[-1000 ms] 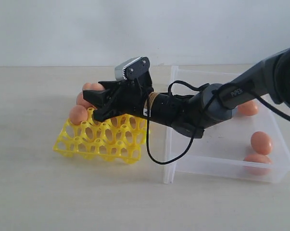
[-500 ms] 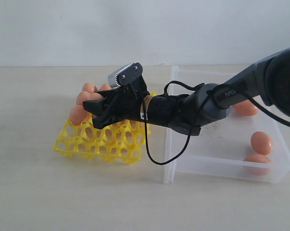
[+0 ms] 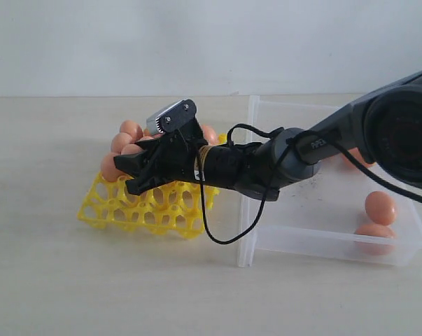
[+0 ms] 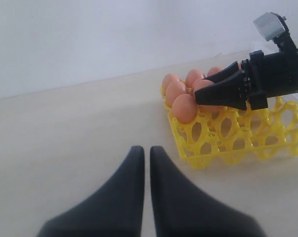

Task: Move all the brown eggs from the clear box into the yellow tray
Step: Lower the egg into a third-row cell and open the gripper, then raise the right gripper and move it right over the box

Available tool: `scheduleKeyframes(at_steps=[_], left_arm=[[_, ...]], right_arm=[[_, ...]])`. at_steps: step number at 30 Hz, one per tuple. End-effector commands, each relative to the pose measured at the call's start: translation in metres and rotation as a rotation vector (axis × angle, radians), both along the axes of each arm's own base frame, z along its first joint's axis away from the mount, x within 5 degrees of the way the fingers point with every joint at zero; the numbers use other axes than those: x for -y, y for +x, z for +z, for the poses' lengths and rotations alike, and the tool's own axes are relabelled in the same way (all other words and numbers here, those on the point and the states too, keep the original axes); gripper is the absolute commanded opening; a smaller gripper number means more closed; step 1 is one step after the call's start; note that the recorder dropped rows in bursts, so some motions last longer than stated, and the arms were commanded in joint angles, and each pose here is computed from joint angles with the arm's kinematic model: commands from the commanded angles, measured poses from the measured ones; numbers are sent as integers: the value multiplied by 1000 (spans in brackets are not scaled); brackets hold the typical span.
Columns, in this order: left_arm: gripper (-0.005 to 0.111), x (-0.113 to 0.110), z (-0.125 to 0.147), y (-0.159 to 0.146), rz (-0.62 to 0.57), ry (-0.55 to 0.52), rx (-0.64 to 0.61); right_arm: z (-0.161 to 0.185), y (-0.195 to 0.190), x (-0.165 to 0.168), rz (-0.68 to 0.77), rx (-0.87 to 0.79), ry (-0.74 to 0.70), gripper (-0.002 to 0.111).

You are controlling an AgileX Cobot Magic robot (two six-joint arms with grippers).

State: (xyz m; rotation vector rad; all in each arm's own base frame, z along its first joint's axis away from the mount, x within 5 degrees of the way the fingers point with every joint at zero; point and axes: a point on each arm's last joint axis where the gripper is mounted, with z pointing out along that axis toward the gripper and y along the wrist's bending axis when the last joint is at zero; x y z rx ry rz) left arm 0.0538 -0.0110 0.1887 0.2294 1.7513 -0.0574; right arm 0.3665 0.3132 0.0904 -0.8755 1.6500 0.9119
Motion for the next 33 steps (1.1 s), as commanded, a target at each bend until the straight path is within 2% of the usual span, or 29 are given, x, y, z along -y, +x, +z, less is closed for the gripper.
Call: scheduleKeyframes(at_steps=[1,8,11,13,18,20,26,33], left_arm=[[4,0,-1,0,-6,2,1],[4,0,-1,0,-6,2,1],[4,0,-1,0,-6,2,1],[4,0,-1,0,-6,2,1],[4,0,-1,0,-6,2,1],[4,0,-1,0,-6,2,1],[4,0,-1,0,-6,2,1],[4,0,-1,0,-6,2,1]], right_arm=[[-2,3,-1,-15,-16,8,0],[-3,6,0,-42,-25,1,0],[-3,6,0,-42,-26,4,4],[-2,6,0,-42,-30,8,12],[-2,6,0,-44,-39,12,45],[-2,6,0,-48,-54,20,51],[10,6,-1,-50,-63,44,51],[48,3,-1,-37,-55,87,51]])
